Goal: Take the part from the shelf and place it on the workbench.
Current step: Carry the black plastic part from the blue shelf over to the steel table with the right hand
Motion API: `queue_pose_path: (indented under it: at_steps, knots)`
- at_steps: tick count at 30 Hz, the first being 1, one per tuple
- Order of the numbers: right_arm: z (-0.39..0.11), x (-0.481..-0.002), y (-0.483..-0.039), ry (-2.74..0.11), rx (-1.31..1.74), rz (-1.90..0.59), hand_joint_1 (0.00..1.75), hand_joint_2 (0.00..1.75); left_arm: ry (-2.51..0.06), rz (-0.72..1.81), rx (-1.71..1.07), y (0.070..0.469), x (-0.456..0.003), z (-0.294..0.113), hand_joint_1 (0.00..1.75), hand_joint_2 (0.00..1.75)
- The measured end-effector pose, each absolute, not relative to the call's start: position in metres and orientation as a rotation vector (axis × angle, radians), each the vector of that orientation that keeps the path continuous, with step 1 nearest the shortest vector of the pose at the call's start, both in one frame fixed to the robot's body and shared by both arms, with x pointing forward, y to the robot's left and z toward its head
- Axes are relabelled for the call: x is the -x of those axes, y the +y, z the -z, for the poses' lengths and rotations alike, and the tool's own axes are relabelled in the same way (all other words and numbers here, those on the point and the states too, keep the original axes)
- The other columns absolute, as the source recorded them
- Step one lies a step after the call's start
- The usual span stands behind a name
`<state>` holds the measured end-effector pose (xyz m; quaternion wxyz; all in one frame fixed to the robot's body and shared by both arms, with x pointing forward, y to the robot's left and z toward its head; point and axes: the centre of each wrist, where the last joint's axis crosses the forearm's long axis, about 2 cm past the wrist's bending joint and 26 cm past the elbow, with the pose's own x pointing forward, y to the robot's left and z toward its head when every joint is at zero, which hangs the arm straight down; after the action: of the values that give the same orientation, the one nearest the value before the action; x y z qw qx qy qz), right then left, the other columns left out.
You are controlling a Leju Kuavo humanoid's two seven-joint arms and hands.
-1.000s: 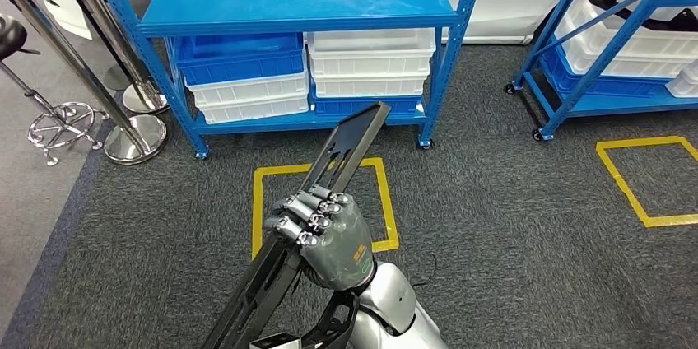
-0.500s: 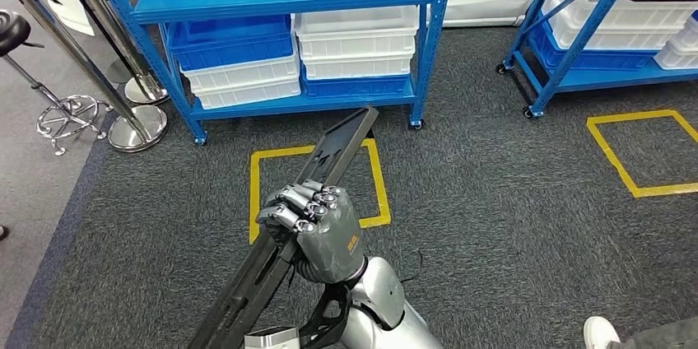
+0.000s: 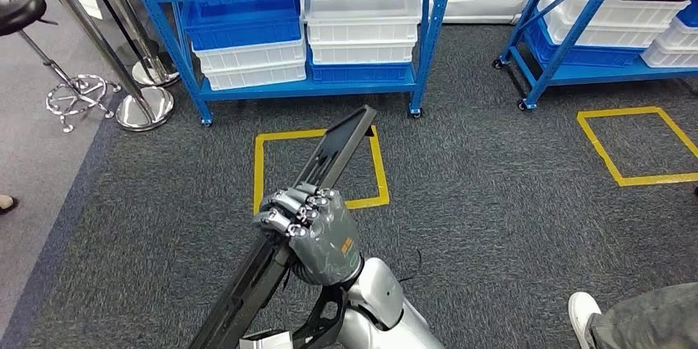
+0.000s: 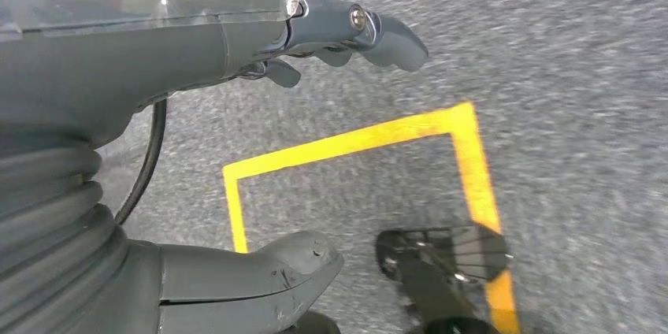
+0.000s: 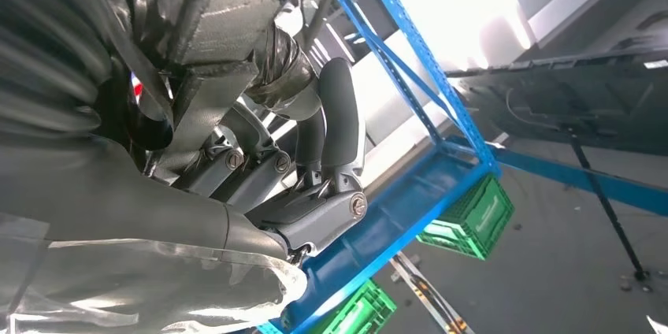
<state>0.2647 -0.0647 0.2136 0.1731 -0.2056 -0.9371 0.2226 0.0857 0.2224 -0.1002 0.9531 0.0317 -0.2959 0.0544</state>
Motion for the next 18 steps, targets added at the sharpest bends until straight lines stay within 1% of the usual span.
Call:
queue_pose_path:
  at_steps: [18]
  knots:
    - [-0.2142,-0.2642,-0.0634,-2.668,0.618,-0.667,1.75,1.75,-0.599,-0.097,-0.065,0.2235,-0.0839,0.1007,0.0,1.75]
